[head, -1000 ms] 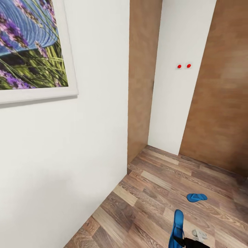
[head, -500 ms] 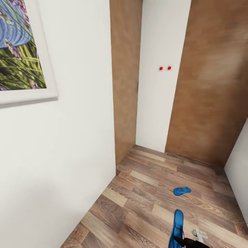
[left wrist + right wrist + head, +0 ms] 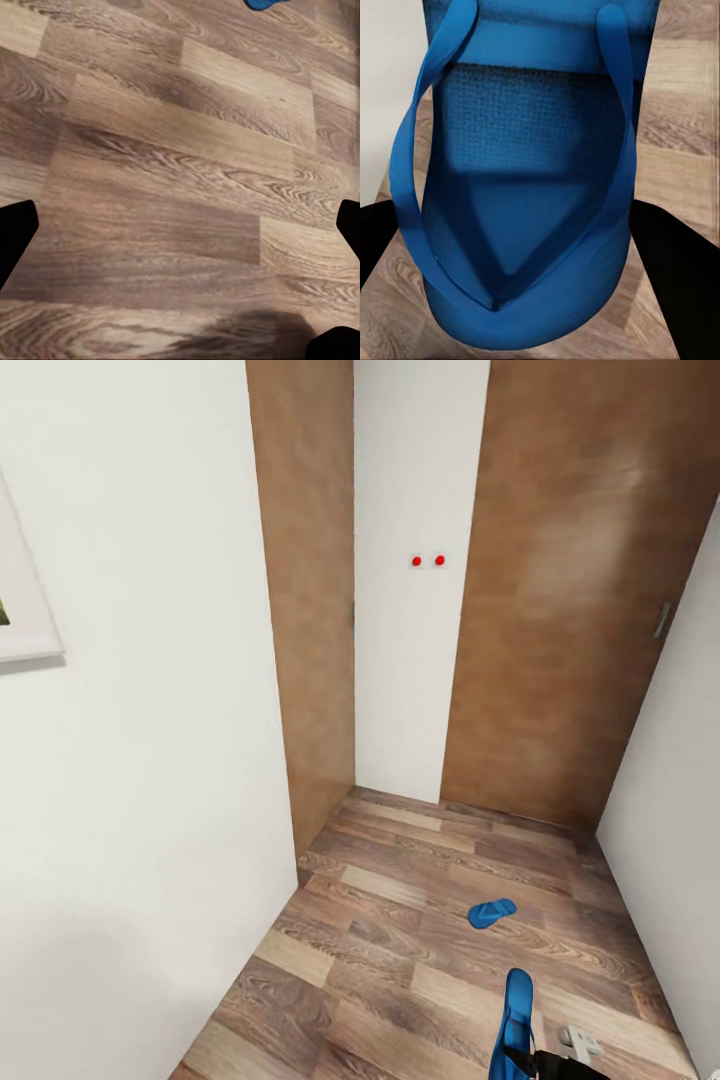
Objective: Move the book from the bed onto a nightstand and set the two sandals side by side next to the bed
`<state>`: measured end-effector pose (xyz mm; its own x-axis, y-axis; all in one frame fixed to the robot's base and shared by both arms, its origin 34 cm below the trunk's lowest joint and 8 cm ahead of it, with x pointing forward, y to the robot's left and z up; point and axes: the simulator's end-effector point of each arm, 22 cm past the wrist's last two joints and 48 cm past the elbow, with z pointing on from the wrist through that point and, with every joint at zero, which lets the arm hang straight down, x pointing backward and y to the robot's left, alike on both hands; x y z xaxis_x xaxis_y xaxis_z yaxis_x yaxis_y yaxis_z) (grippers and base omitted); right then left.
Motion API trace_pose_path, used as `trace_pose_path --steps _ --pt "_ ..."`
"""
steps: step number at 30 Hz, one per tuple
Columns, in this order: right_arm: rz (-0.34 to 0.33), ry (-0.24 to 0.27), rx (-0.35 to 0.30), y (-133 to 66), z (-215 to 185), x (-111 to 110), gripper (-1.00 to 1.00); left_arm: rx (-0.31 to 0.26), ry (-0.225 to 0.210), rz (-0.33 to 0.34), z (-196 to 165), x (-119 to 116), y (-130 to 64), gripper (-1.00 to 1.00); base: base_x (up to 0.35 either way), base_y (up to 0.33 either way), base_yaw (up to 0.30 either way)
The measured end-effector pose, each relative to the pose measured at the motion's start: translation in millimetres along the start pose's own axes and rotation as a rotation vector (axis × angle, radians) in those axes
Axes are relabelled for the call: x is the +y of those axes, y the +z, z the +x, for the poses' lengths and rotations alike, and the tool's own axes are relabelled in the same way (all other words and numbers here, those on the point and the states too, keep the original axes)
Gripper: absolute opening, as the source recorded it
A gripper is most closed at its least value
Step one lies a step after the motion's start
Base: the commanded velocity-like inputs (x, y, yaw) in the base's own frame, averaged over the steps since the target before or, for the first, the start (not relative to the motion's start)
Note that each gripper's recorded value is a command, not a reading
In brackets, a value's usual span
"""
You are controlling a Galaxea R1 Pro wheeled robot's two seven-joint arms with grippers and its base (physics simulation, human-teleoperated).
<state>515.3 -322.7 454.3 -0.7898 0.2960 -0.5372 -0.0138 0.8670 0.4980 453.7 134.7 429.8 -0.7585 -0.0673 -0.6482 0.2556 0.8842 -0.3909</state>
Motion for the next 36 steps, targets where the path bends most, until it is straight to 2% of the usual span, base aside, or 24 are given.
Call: trace_pose_path --steps 13,21,36 --pt "-0.001 -0.001 -0.003 -0.2 -1.5 0.6 -1.00 -0.004 0.002 0.000 -1.6 -0.1 0.0 1.00 0.051 0.000 -0.263" --pt "-0.001 -0.002 -0.003 -0.2 -1.4 0.7 -1.00 -0.004 0.002 0.000 -1.5 -0.1 -0.2 1.00 0.050 0.000 -0.023" --pt "-0.001 -0.002 -0.003 -0.4 -1.4 0.8 -1.00 -0.004 0.002 0.000 -1.6 -0.2 -0.3 1.00 0.302 0.000 0.000"
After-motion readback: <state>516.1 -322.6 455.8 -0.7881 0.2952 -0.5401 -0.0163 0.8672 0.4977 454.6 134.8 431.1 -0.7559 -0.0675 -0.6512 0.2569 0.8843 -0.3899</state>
